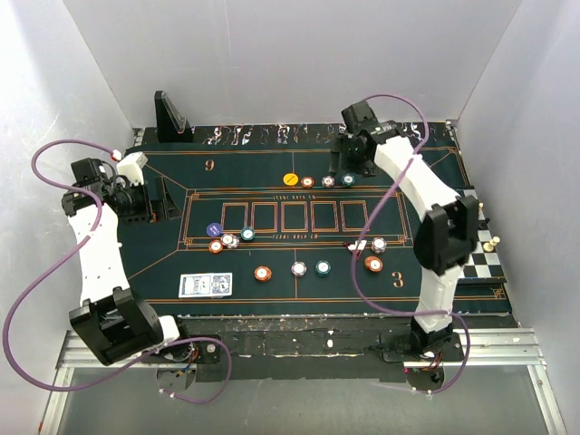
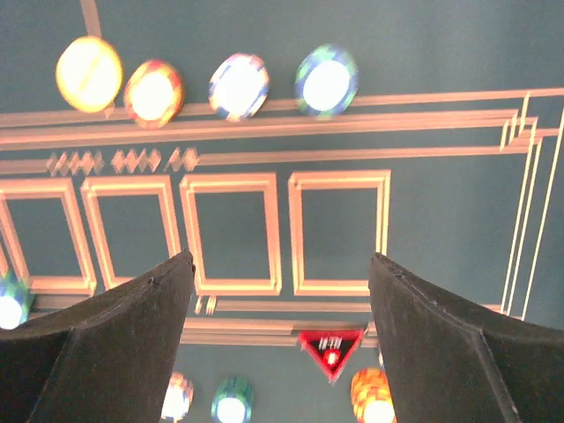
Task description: Distribute texas hold em gaming equipment
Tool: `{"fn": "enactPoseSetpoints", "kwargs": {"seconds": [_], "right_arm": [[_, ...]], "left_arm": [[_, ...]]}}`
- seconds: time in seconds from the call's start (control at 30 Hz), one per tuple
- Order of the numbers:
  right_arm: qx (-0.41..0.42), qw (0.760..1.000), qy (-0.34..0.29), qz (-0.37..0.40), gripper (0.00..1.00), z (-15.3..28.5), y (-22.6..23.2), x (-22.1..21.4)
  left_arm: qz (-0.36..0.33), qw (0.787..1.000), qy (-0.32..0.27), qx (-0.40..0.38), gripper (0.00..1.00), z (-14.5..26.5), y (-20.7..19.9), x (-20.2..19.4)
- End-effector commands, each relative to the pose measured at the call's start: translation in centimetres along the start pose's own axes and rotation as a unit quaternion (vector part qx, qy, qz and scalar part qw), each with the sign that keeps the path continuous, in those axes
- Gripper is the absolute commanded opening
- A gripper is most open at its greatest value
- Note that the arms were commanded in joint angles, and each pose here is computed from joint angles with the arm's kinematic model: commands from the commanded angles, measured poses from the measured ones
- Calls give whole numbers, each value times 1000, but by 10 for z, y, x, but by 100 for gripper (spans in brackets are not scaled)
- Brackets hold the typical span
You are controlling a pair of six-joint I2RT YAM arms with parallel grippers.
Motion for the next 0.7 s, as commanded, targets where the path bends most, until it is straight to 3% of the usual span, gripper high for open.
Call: {"fn": "enactPoseSetpoints", "kwargs": {"seconds": [0.0, 0.27, 0.67], "right_arm": [[26, 997, -12, 66, 87, 50, 41, -58], [60, 987, 67, 135, 89, 50, 83, -176], [52, 981, 111, 152, 91, 25, 93, -226]], "left_arm": [[-9, 1000, -21, -9, 98, 12, -11, -3], [-8, 999, -30, -14, 98, 22, -19, -3], [-10, 999, -33, -8, 98, 30, -25, -9]]}}
Point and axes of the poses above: each gripper's point midway between its finger pads, its own z axis back along the fingers, its own y axis along the line the jaws close on, x = y × z, the point moved 9 cm from there along z, back along the fingers, and after that the axes turned 7 degrees about z, right-handed, at the moved point
